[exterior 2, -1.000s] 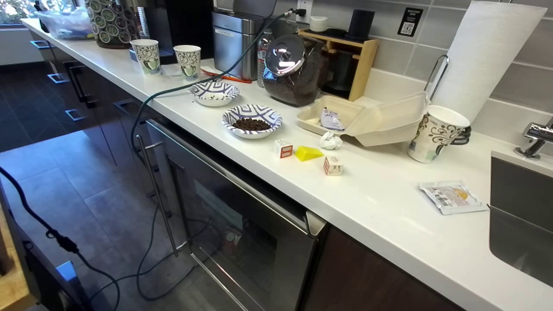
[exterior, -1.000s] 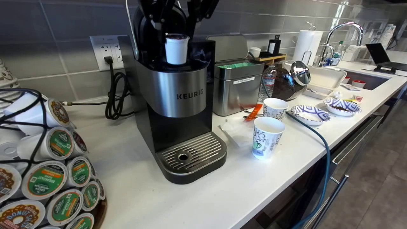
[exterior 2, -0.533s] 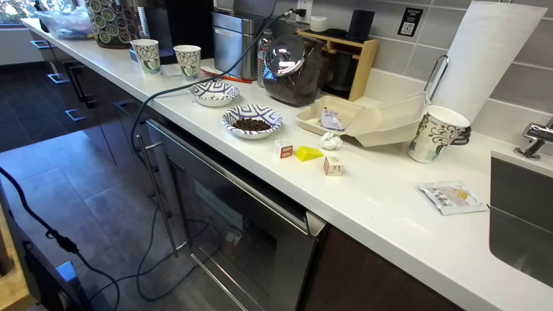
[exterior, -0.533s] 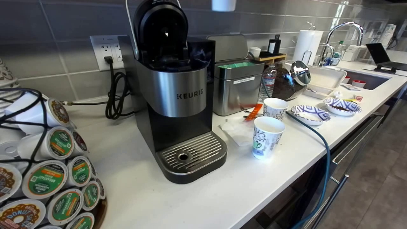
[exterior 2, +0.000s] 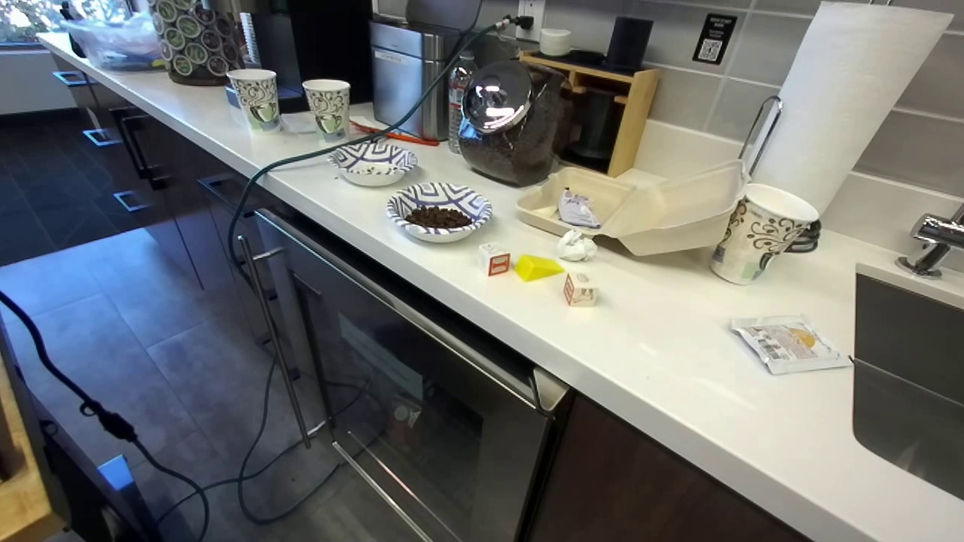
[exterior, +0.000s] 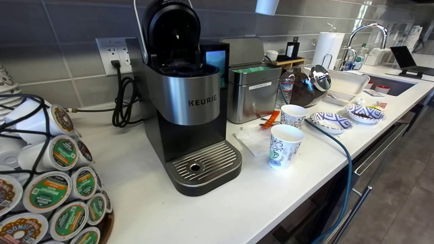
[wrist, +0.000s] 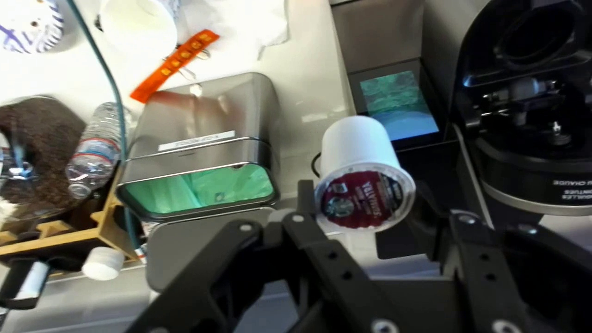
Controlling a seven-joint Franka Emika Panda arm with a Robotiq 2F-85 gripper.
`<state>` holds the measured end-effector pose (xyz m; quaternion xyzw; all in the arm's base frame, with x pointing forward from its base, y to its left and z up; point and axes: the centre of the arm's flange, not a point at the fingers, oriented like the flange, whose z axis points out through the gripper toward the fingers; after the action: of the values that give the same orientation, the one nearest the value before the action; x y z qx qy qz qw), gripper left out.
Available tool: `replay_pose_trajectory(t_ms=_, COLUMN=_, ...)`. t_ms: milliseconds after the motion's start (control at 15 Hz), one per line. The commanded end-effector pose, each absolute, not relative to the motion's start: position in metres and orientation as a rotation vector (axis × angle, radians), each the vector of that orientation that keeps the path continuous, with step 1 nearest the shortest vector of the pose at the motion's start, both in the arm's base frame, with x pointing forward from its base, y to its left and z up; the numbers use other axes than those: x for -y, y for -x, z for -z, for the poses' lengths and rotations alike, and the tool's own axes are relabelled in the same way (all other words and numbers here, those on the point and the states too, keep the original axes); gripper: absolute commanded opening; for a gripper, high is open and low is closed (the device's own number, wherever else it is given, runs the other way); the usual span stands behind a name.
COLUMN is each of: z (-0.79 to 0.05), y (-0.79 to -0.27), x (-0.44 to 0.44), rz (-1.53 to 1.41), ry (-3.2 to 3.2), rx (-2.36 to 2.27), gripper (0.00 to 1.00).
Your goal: Remove the white object from the coffee machine
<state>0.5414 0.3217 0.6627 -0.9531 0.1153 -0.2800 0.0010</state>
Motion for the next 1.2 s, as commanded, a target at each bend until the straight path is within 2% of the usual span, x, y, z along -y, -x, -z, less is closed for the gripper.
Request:
replay_pose_trajectory(t_ms=0, z=-0.618, y=-0.539, x=-0.286, rz=0.872, ry=2.909, rx=-0.086, gripper=0.27)
replay_pose_trajectory(t_ms=200, z=-0.616, y=-0.536, x=-0.288, rz=0.922, ry=2.861, rx=0.159, gripper=0.27)
replay_pose_trajectory(t_ms=267, z=-0.620, y=-0.559, x=-0.298, rz=0.936, ry=2.892, rx=0.022, gripper=0.27)
replay_pose_trajectory(t_ms=333, z=-0.618, y=-0.559, x=-0.298, rz=0.938, ry=2.891, rx=0.044, gripper=0.52)
replay_pose_trajectory(t_ms=533, z=-0.620, y=-0.560, x=-0.298, rz=0.942, ry=2.886, rx=0.038, gripper=0.52)
replay_pose_trajectory(t_ms=600, z=-0.615, y=-0.569, x=-0.305, rz=0.969, ry=2.834, rx=0.111, gripper=0.27)
replay_pose_trajectory(t_ms=933, z=-0.619, y=-0.600, x=-0.322, rz=0.899, ry=2.716, rx=0.457, gripper=0.27)
replay_pose_trajectory(t_ms=1133, z=-0.637, y=-0.616, x=-0.317, rz=0.980, ry=2.764, rx=0.634, gripper=0.27)
